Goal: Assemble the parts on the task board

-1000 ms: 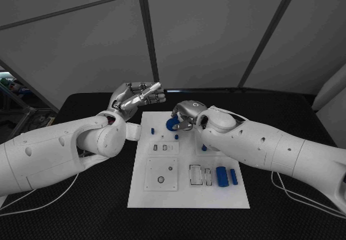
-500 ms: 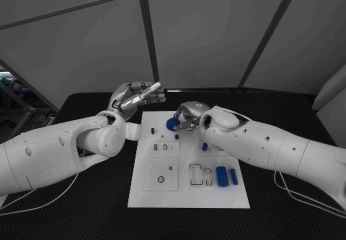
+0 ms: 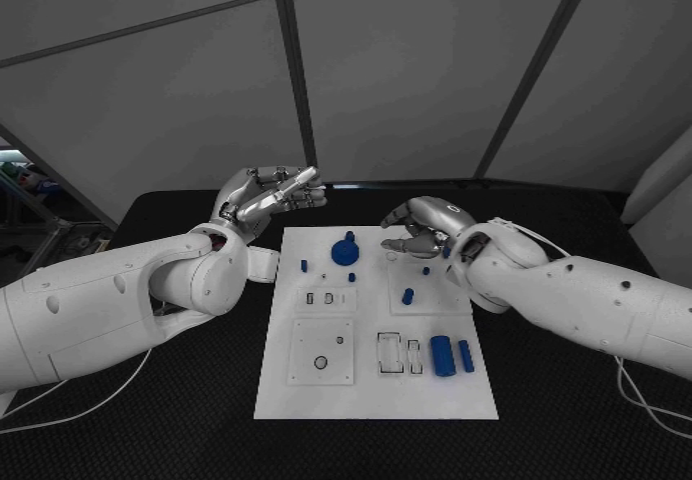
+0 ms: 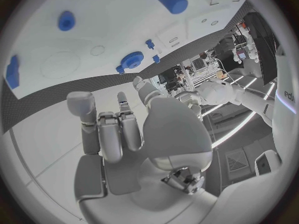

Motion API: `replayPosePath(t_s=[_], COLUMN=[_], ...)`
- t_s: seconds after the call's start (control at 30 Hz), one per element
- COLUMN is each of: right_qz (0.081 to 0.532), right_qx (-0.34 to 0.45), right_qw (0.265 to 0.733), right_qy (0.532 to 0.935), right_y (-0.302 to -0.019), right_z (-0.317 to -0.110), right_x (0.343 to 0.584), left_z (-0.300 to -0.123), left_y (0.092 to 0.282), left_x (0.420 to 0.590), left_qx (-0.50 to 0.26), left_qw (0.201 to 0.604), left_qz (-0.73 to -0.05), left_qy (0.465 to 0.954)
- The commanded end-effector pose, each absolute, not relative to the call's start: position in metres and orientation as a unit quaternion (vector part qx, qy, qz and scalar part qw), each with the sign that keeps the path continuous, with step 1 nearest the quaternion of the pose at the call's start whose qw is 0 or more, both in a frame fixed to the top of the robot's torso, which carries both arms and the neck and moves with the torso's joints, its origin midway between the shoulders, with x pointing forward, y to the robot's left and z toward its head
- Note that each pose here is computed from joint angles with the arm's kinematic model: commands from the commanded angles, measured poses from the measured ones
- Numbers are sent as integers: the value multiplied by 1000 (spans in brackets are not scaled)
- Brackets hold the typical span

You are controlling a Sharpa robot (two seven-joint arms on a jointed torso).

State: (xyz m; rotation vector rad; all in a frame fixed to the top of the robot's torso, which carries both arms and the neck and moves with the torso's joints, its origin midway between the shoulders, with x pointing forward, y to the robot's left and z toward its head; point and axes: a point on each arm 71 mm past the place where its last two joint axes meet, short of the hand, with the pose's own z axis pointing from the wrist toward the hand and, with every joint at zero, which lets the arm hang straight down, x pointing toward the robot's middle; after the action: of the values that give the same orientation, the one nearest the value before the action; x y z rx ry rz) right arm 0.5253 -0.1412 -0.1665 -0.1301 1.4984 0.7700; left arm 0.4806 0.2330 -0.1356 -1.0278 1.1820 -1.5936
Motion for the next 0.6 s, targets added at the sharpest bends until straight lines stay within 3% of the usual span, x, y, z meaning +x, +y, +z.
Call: replayPosePath(t_s=[0.03, 0.3, 0.6], right_qz=[424, 411, 376], right_qx=[1, 59, 50], right_qw=[617, 604, 611], right_qy=[663, 680, 695], right_y=[-162, -228, -242], right_z=[-164, -167, -175], right_x=[522, 529, 544], left_z=[-134, -135, -137], left_y=[234, 236, 233], left_x=[481, 483, 484], left_qx=[-410, -411, -411], left_qw=[438, 438, 435], left_qz=[-644, -643, -645], left_qy=[474, 475, 476])
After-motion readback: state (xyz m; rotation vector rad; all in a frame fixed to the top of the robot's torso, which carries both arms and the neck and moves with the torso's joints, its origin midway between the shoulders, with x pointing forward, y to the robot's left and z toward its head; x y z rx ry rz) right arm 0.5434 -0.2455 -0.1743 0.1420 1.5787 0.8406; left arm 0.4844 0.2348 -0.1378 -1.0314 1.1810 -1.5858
